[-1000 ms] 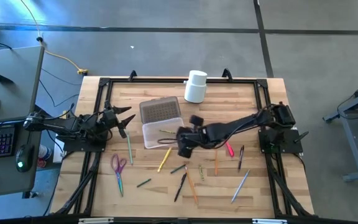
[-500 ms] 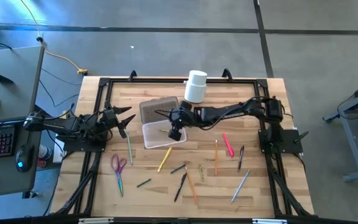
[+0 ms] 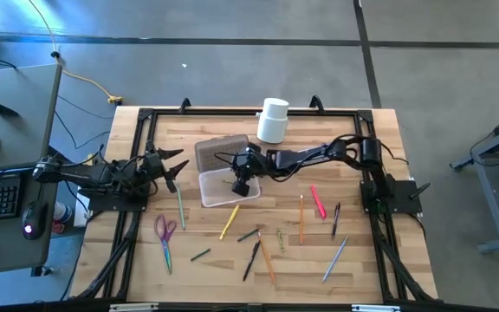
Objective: Pick & place school supplies into a supply box
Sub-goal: Put the top right green crayon into the black supply box, then put the right yellow pencil into the black supply box
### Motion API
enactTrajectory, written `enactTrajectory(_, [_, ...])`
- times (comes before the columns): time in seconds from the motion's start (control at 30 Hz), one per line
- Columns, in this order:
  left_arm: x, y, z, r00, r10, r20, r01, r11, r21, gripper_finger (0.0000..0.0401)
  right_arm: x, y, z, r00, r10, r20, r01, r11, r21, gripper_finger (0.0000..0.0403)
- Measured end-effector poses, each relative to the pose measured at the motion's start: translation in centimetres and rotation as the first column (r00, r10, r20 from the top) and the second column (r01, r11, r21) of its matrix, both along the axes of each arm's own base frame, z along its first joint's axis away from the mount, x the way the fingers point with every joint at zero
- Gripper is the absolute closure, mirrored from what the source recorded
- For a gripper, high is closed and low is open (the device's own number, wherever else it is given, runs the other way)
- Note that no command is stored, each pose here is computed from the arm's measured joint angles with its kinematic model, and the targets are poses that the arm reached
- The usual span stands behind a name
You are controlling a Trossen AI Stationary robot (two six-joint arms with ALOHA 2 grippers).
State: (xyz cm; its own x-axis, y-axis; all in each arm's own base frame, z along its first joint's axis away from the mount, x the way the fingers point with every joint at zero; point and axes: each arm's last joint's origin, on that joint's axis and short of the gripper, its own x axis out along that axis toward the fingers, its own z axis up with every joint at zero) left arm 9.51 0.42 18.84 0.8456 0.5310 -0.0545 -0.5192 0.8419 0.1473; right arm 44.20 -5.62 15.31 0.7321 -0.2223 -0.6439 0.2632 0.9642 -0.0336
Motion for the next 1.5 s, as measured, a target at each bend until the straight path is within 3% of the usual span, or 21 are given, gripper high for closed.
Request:
enactTrajectory(0.17, [0.0,0.0,0.0,1.000,0.000,-0.002,0.000,1.000,0.000,0.0176,-0.1,0.0,-0.1,1.000,-0.010,-0.009,0.010,1.000,-0.008,0.0386])
enactTrajectory(0.53, [0.0,0.0,0.0,1.000,-0.001,-0.005,0.001,1.000,0.001,0.0176,-0.4,0.0,0.2,0.999,-0.008,-0.036,0.008,1.000,-0.004,0.0319])
enactTrajectory(0.67, [0.0,0.0,-0.1,1.000,-0.001,-0.015,0.001,1.000,0.002,0.0176,-1.6,0.2,2.6,0.997,-0.037,-0.064,0.038,0.999,0.013,0.0312])
enactTrajectory(0.83, [0.0,0.0,-0.2,1.000,-0.001,-0.017,0.001,1.000,0.002,0.0176,-3.9,1.2,6.4,0.988,-0.131,-0.083,0.141,0.983,0.118,0.0317])
enactTrajectory(1.0, [0.0,0.0,-0.2,1.000,-0.001,-0.016,0.001,1.000,0.000,0.0176,-6.1,3.8,9.8,0.974,-0.211,-0.081,0.211,0.977,-0.010,0.0327])
enactTrajectory(1.1, [0.0,0.0,-0.2,1.000,-0.001,-0.015,0.001,1.000,-0.003,0.0176,-7.4,5.5,10.9,0.963,-0.255,-0.088,0.254,0.967,-0.028,0.0328])
enactTrajectory(1.3, [0.0,0.0,-0.2,1.000,0.001,0.004,-0.001,0.999,-0.032,0.0176,-9.9,9.1,10.9,0.918,-0.319,-0.235,0.364,0.913,0.185,0.0307])
enactTrajectory(1.4, [0.0,0.0,-0.2,1.000,0.004,0.020,-0.003,0.998,-0.059,0.0176,-11.0,10.4,10.1,0.867,-0.368,-0.337,0.443,0.878,0.181,0.0292])
enactTrajectory(1.5, [0.0,0.0,-0.2,1.000,0.005,0.024,-0.003,0.998,-0.067,0.0176,-11.7,11.2,9.4,0.829,-0.442,-0.342,0.506,0.854,0.123,0.0282])
